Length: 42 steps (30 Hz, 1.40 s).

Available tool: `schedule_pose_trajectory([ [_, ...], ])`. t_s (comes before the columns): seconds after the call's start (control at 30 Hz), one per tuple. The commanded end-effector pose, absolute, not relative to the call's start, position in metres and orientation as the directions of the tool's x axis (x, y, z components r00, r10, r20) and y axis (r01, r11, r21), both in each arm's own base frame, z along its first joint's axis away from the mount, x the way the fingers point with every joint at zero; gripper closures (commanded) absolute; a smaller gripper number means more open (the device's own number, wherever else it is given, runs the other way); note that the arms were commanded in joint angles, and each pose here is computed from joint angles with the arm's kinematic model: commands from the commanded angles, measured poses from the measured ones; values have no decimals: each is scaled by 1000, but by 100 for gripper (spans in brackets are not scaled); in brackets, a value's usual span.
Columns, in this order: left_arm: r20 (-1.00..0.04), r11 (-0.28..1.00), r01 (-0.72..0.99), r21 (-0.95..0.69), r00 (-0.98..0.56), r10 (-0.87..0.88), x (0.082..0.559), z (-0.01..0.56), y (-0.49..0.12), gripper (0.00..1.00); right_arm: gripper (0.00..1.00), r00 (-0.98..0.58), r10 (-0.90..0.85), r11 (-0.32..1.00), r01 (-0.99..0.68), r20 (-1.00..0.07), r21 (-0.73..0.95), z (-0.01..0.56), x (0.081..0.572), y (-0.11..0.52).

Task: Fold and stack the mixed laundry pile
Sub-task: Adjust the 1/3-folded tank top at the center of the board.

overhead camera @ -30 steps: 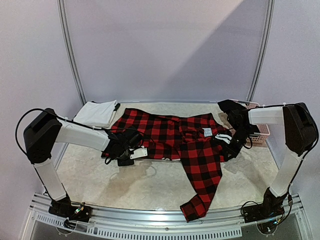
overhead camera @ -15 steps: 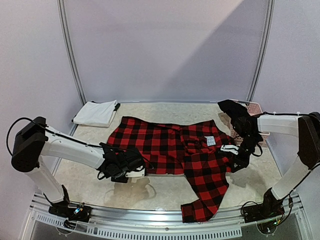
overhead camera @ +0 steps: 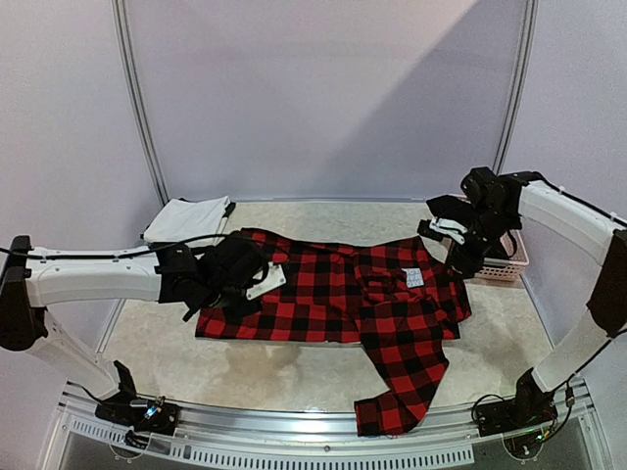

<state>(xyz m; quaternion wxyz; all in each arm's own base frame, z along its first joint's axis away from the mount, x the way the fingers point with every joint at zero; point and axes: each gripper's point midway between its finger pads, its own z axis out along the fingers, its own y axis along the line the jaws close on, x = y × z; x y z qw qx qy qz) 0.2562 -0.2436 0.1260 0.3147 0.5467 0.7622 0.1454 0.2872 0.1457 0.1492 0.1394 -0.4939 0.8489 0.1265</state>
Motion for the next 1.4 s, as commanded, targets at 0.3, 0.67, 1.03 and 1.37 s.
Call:
schedule_pose_trajectory([
  [0.3,-699,804,588,89,-538,471,331,116,-274,43,42,-745,-636,674,-664,-202,325,59,353,208],
  [0.67,-703,791,601,114,-515,492,331,111,-272,44,33,-807,-579,749,-584,-118,312,19,382,215],
  [1.03,-693,785,603,143,-506,515,334,109,-270,44,100,-810,-548,786,-584,-211,201,54,410,212],
  [1.37,-678,784,600,158,-511,528,335,103,-268,44,100,-699,-535,763,-641,-475,85,155,476,233],
])
